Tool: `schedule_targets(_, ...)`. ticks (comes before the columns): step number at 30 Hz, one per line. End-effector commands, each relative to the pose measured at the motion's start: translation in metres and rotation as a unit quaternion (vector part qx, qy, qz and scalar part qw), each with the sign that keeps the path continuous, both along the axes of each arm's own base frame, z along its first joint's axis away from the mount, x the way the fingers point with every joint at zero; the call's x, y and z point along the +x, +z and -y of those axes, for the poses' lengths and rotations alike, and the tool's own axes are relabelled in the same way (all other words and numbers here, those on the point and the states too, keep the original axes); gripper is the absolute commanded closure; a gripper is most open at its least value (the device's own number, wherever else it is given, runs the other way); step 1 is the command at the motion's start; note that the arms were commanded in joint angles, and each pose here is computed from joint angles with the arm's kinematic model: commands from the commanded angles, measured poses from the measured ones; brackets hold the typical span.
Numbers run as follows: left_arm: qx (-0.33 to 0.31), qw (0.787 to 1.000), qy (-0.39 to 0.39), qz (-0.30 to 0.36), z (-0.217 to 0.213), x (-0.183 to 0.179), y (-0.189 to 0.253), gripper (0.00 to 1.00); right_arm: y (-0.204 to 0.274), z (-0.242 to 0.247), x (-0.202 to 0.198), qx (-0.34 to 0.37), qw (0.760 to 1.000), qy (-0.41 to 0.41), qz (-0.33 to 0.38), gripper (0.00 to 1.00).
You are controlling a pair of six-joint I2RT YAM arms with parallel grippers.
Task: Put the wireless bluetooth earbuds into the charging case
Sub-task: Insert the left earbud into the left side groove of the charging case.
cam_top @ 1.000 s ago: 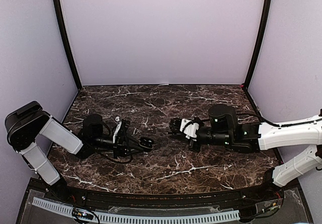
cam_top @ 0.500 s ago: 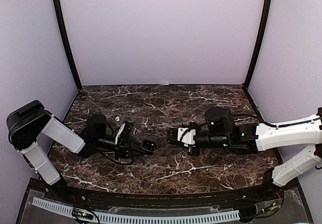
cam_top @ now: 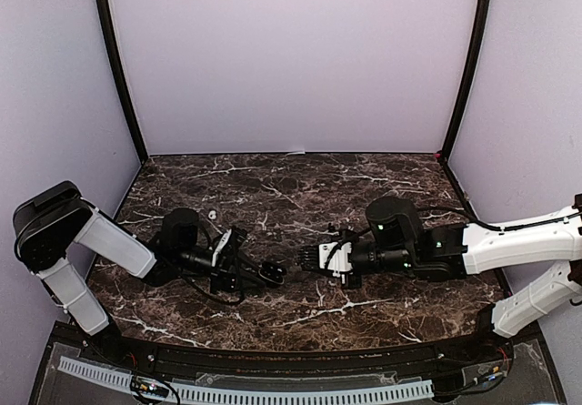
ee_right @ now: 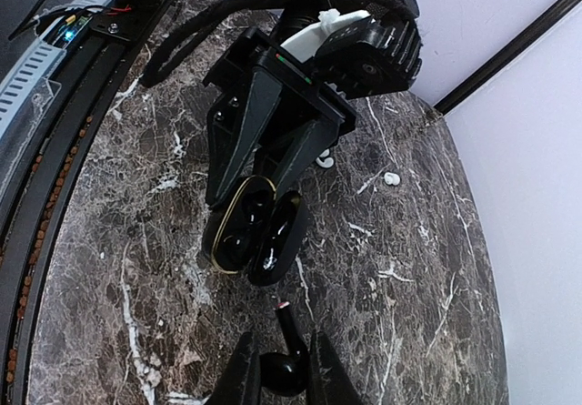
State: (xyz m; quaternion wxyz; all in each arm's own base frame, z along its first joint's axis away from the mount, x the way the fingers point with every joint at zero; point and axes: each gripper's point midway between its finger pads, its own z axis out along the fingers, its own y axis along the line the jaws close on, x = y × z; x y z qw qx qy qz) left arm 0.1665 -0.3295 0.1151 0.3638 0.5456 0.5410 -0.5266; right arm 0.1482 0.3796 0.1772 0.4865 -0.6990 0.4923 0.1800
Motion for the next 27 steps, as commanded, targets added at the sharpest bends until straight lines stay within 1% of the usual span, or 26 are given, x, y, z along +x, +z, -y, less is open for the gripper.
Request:
schedule_targets(1,-0.006,1.0,-0.017,0.012,0.004,-0.003,0.005,1.0,0.019,-0.01,-0.001,0.033,0.999,0.005,0.011,0.97)
schedule_targets(9,-0.004,1.0,-0.024,0.014,0.005,-0.005,0.004,1.0,0.011,-0.009,-0.007,-0.001,0.999,0.032,0.022,0.97)
schedule_targets(16,-0.003,1.0,-0.028,0.013,0.006,-0.007,0.003,1.0,0.016,-0.012,-0.012,-0.002,0.998,0.045,0.033,0.97)
schedule_targets(27,-0.005,0.999,-0.033,0.014,0.005,-0.009,0.004,1.0,0.017,-0.009,-0.012,-0.014,0.998,0.041,0.044,0.99)
